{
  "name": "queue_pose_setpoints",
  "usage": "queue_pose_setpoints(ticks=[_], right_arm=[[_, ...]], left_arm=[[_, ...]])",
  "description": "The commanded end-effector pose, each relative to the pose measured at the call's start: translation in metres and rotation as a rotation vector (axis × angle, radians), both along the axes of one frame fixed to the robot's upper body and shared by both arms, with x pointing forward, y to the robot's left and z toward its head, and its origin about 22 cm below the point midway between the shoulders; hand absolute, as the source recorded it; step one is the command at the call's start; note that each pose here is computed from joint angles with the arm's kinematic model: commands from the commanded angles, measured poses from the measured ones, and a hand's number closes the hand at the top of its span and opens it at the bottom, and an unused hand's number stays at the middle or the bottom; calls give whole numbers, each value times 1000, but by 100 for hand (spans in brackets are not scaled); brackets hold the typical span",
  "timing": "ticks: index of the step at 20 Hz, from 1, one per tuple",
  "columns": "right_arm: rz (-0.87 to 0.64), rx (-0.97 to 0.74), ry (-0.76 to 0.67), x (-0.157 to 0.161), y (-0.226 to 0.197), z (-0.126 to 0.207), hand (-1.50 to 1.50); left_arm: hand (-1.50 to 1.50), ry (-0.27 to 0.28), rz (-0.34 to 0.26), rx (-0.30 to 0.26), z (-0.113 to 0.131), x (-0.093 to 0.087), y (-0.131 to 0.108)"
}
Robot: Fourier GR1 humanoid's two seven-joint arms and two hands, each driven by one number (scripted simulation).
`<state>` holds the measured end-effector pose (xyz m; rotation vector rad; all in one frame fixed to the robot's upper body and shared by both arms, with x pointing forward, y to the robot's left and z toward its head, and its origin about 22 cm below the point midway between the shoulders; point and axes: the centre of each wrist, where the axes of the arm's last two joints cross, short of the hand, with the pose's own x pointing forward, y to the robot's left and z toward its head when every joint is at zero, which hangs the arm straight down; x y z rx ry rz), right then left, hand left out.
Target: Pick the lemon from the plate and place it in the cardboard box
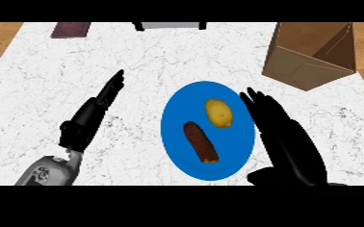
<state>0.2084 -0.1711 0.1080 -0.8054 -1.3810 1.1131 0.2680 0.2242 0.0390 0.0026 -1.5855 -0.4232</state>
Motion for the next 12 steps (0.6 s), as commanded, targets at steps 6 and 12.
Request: queue_pose_setpoints(ticks=[6, 12], right_arm=[[-102, 14, 144, -3, 40, 54, -150], [-110, 5, 162, 11, 68, 38, -150]], left_arm=[[0, 19, -61, -21, 8, 20, -20], [0, 6, -48, -1, -2, 20, -8]])
